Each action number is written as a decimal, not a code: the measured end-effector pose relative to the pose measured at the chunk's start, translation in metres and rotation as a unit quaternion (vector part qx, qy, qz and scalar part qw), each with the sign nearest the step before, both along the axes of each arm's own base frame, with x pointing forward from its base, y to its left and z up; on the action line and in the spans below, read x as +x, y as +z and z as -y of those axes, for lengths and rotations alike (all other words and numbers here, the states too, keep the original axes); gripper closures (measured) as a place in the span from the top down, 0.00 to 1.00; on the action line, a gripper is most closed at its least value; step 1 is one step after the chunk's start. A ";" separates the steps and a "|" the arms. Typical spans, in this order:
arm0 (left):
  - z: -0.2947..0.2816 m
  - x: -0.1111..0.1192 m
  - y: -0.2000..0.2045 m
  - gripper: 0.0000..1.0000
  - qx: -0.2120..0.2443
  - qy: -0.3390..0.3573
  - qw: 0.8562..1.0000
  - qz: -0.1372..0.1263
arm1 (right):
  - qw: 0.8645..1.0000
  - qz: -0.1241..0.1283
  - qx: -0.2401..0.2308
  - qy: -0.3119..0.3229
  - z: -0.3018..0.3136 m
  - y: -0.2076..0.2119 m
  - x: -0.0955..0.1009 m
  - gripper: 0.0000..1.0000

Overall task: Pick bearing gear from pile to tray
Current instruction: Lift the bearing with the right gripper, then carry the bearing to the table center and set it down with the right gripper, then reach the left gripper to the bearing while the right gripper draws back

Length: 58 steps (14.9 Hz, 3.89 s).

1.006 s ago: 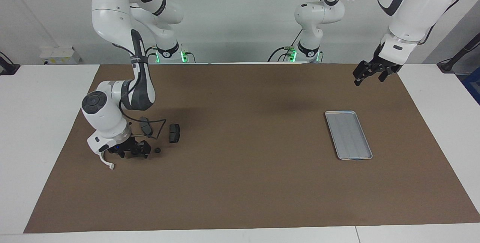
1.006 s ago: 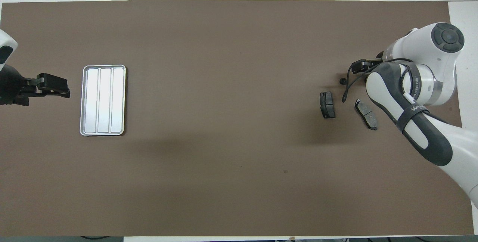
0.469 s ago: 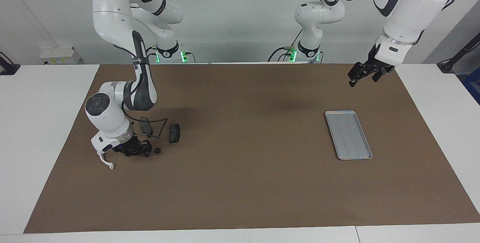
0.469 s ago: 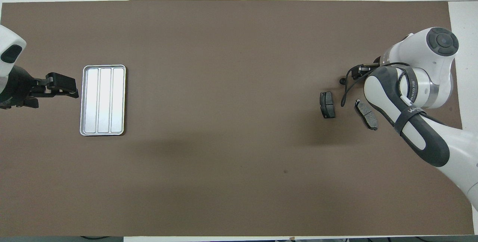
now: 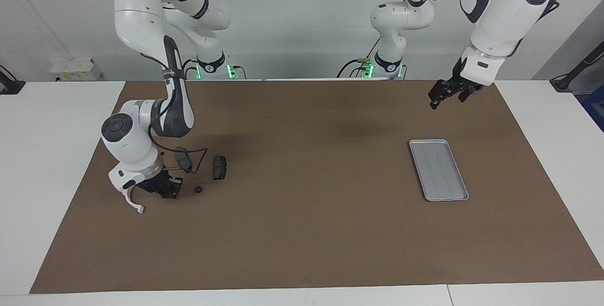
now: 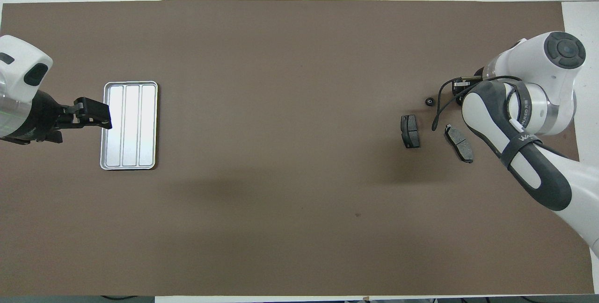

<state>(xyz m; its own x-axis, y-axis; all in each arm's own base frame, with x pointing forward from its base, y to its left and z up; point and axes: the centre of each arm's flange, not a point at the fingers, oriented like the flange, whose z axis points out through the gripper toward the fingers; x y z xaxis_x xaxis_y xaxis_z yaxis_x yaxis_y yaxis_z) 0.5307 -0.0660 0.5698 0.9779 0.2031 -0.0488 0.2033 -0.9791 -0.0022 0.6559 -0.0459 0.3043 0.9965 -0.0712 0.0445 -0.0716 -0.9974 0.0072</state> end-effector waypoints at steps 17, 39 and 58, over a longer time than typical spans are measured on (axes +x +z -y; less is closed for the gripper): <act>0.002 -0.006 -0.009 1.00 0.001 0.013 1.000 0.010 | 0.994 0.023 0.027 -0.107 -0.291 0.085 0.013 0.30; 0.001 -0.006 -0.019 1.00 0.001 0.016 1.000 0.011 | 0.987 0.033 0.020 -0.159 -0.402 -0.010 -0.027 0.30; 0.169 0.011 -0.048 1.00 -0.014 0.069 0.997 0.028 | 0.999 0.031 -0.024 -0.038 -0.185 0.082 0.036 1.00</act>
